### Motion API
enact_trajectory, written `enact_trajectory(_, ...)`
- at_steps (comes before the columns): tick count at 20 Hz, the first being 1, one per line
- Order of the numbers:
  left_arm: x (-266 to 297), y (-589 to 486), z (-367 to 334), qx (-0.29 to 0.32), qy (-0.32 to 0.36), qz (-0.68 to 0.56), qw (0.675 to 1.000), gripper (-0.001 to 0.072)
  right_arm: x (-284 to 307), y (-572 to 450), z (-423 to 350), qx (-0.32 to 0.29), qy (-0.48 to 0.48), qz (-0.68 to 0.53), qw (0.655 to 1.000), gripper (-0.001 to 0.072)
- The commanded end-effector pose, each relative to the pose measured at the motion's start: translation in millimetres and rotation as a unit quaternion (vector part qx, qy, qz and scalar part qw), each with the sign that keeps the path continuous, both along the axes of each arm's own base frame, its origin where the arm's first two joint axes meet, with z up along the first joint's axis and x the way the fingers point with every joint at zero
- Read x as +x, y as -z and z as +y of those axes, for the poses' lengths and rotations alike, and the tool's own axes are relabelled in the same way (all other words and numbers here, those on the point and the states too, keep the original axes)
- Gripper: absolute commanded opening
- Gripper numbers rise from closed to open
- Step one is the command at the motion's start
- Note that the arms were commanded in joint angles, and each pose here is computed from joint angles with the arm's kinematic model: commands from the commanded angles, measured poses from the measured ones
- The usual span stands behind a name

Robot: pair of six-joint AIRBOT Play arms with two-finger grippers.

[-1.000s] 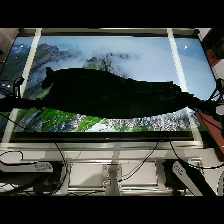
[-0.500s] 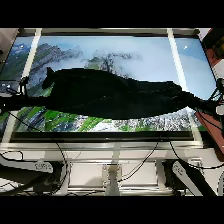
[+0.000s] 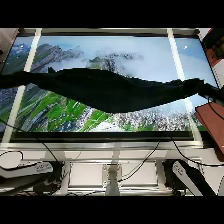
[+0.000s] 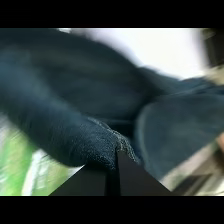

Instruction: Fold the clothes and pants, and hang the long-sleeved shirts on hangers.

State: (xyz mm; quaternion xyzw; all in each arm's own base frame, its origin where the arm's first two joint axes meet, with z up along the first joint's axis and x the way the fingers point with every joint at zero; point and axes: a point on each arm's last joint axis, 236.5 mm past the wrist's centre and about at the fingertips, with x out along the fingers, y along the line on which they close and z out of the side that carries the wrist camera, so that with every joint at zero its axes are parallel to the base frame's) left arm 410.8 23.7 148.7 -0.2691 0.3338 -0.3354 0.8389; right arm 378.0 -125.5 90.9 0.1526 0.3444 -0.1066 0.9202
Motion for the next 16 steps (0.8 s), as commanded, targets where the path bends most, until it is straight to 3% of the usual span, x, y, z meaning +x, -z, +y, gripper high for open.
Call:
enact_trajectory(1, -48, -48, 4, 0.024, -0.035, 0.033, 0.999, 0.0028, -7, -20, 3, -0.02, -0.026, 0.023, 0.999, 0.0038)
enact_trajectory(4, -102, -27, 31, 0.159, -0.115, 0.14, 0.97, 0.0028, -19, -28, 7, -0.031, -0.051, 0.058, 0.997, 0.0038)
enact_trajectory(9, -180, -10, 51, 0.282, -0.161, 0.266, 0.908, 0.0027, -32, -50, 20, -0.035, -0.089, 0.083, 0.992, 0.0038)
enact_trajectory(13, -183, 27, 65, 0.347, -0.135, 0.357, 0.857, 0.0027, -33, -54, 22, -0.033, -0.092, 0.085, 0.992, 0.0038)
enact_trajectory(16, -154, 75, 43, 0.344, -0.047, 0.413, 0.842, 0.0029, -33, -54, 22, -0.033, -0.092, 0.085, 0.992, 0.0038)
